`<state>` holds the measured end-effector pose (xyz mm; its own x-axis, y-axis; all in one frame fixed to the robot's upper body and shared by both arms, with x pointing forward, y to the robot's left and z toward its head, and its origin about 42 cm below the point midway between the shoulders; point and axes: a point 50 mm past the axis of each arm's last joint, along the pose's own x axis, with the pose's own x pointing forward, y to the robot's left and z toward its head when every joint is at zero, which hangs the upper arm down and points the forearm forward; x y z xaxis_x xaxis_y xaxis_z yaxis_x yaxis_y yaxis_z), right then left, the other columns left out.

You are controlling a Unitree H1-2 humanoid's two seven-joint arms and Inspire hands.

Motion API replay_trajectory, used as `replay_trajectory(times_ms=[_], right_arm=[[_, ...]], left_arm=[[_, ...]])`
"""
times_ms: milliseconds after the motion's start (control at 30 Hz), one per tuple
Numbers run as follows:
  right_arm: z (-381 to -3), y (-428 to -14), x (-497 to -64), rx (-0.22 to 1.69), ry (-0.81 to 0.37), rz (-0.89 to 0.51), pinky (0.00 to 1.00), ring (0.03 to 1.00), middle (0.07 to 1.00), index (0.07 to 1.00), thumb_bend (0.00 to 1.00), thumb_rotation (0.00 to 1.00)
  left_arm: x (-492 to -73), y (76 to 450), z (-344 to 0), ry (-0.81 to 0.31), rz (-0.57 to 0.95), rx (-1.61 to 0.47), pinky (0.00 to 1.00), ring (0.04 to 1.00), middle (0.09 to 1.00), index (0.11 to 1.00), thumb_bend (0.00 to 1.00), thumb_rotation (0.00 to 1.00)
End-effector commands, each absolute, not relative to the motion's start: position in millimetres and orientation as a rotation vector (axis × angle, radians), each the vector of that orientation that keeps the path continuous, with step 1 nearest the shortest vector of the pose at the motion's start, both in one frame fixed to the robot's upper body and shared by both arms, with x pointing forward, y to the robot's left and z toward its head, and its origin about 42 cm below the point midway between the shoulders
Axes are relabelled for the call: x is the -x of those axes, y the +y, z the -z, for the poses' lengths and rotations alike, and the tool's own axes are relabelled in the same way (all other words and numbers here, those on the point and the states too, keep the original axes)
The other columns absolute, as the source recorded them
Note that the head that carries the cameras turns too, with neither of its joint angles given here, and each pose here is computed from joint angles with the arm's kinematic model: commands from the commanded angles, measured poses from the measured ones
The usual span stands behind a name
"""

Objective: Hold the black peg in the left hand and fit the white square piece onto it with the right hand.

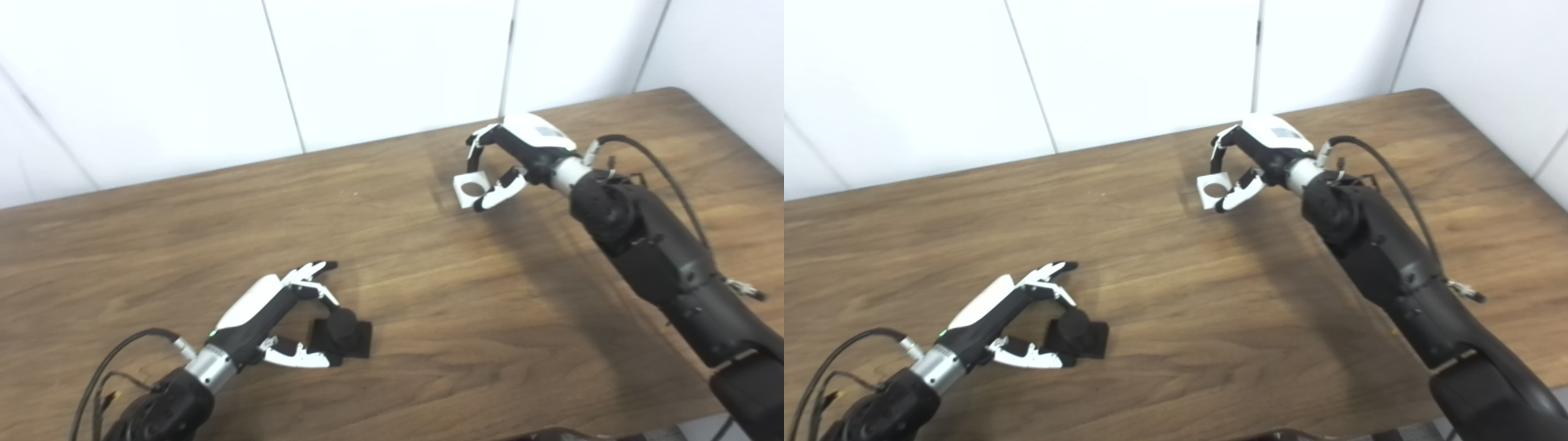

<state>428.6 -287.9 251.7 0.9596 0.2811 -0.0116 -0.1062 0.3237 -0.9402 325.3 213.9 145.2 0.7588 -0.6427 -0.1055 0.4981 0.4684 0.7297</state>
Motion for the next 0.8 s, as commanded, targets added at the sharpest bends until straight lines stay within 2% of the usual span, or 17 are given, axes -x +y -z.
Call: replay_trajectory(times_ms=[0,367,767], right_arm=[[-292,-281,-431,1.238,-0.294,-0.252,0.86,0.897,0.823,0.484,0.52,0.13],[-316,-253,-410,1.223,-0.430,-0.371,0.81,0.886,0.811,0.483,0.52,0.14],[-323,-224,-380,1.162,-0.529,-0.503,0.76,0.879,0.809,0.482,0.52,0.14]], left_arm=[[-327,209,-143,-0.173,0.724,-0.869,1.00,1.000,0.978,0.492,0.52,0.07],[-332,203,-141,-0.178,0.722,-0.863,1.00,1.000,0.984,0.492,0.52,0.07],[-332,196,-142,-0.165,0.721,-0.871,1.00,1.000,0.986,0.493,0.52,0.07]])
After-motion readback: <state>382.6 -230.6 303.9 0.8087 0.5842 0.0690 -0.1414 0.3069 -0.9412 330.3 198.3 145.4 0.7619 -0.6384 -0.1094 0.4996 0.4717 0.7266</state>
